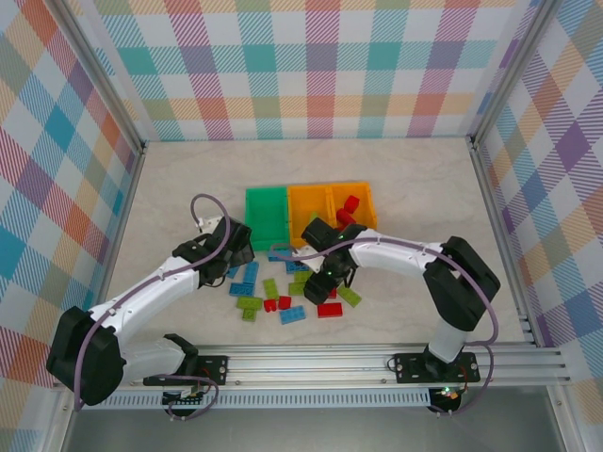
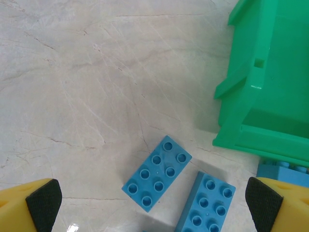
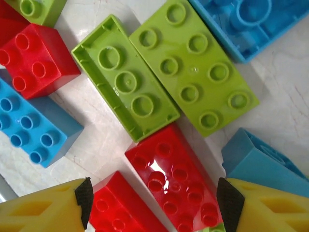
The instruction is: Sort the legos into containers by color
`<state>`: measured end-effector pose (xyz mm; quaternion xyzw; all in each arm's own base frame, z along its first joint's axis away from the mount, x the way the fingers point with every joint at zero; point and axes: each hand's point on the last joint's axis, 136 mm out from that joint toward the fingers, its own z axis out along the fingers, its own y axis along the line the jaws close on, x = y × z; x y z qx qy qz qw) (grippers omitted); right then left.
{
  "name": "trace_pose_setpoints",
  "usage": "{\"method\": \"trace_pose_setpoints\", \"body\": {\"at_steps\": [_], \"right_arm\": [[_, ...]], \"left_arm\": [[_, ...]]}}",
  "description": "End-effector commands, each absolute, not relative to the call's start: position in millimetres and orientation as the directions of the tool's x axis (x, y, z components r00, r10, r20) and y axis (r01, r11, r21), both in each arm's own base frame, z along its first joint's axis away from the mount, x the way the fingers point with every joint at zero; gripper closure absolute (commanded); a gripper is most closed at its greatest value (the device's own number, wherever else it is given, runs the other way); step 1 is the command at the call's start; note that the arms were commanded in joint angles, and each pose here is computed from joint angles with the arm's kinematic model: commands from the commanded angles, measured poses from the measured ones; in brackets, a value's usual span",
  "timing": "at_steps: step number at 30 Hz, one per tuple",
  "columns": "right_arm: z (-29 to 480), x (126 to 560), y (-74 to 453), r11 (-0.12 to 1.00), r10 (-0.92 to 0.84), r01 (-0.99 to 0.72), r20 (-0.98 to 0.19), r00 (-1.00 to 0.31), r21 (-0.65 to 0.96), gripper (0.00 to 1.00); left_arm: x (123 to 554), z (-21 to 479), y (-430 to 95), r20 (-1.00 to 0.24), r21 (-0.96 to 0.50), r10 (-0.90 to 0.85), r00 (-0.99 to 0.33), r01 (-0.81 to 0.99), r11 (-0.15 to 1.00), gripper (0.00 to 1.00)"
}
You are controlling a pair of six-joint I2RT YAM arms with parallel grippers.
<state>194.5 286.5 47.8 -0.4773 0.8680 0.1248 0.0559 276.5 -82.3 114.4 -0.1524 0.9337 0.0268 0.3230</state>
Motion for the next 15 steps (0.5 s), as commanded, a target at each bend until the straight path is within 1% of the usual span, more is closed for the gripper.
{"method": "trace_pose_setpoints", "body": {"at_steps": [1,11,15], "right_arm": [[36.6,191.5,286.5,0.457,-0.863,-0.880,-0.175,-0.474,0.129,0.29],[21.6,187.6,279.7,0.440,-0.885,-0.891,-0.117,-0.451,0.106,0.34],[15.5,188.8,274.5,0.447,-0.886,-0.890,-0.093,-0.454,0.089,0.40]], "left_arm": [[267.6,110.5,-73.4,-0.600,-0.027,-0.274,-0.751,-0.323,0.946,0.00],[262.9,109.5,-69.2,-0.596,-0.029,-0.287,-0.750,-0.337,0.941,0.00],[263.0,110.5,-68.3,-0.598,-0.028,-0.287,-0.748,-0.338,0.941,0.00]]}}
